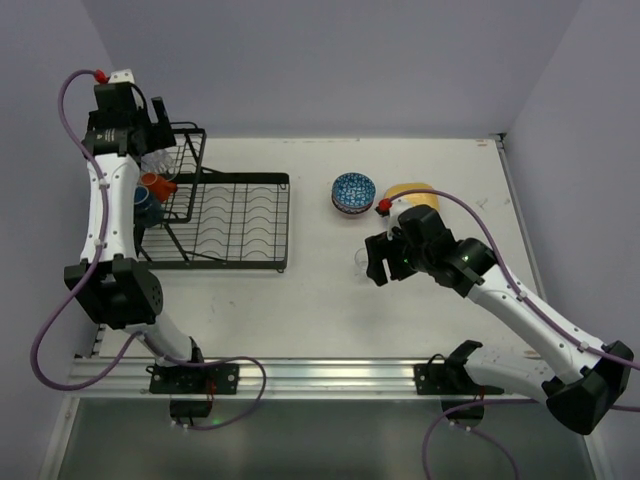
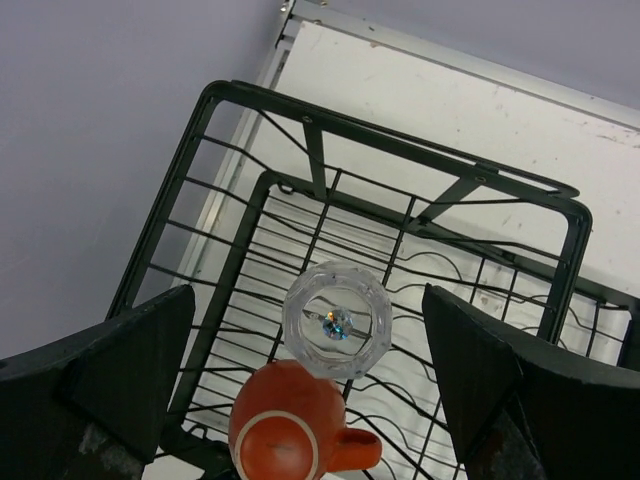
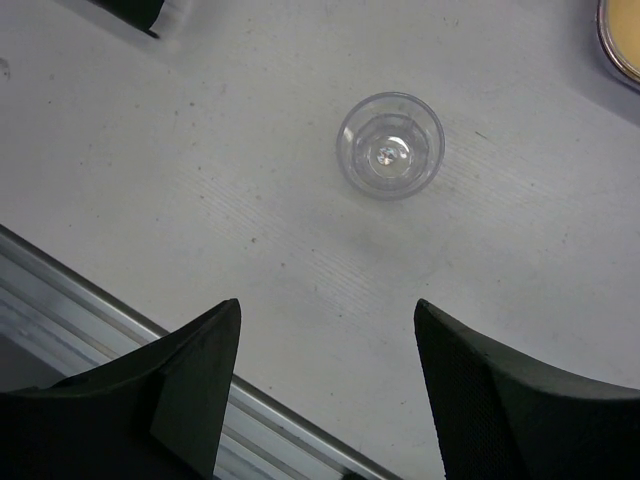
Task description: Unload the mixed dishes from the dish rack
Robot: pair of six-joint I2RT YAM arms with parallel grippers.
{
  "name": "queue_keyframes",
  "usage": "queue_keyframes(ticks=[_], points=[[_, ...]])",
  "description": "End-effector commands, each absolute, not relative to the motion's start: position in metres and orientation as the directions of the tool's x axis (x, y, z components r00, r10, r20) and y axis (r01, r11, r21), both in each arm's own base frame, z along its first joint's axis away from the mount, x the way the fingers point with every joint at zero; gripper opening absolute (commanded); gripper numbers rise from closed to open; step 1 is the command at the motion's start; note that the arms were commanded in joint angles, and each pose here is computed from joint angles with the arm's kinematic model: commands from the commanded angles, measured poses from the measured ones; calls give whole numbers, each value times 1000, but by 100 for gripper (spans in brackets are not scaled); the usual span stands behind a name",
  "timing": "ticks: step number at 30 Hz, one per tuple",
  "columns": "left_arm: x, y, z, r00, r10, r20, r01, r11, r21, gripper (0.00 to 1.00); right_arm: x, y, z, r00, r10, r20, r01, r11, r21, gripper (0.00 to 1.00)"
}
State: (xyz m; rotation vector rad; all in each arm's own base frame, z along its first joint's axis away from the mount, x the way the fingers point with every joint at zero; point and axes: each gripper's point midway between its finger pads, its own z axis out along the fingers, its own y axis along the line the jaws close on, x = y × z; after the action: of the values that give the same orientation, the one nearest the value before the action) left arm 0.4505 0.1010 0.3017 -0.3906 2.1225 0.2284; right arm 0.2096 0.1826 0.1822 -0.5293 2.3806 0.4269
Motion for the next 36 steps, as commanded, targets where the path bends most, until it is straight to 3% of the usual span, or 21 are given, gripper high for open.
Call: queue_keyframes(ticks=[1,11,15,21,23,30,36], points=[[466,91,325,-465,-138,-875,-260,966,-15,100,214,194,202,-665,-231,-710,-506,839,201,72],[477,85,284,-552,-155,-819,-219,975,-37,93,213,196,199,-663,-241,-709,-520,829,204,72],[478,92,281,-558,-150,-816,-240,971,-14,81,212,198,198,-665,-253,-703,-529,823,205,72],[478,93,270,-583,-155,-797,-248,969,-7,77,212,199,197,-664,-257,-702,-537,818,208,72],[476,94,266,-594,-158,-789,-254,967,-2,72,212,199,196,-664,-259,-701,-538,817,207,72],[468,98,261,-606,-162,-779,-279,960,17,71,214,200,194,-667,-262,-697,-533,821,202,72],[463,99,266,-596,-158,-787,-288,957,26,59,214,200,195,-666,-263,-698,-535,820,202,72]])
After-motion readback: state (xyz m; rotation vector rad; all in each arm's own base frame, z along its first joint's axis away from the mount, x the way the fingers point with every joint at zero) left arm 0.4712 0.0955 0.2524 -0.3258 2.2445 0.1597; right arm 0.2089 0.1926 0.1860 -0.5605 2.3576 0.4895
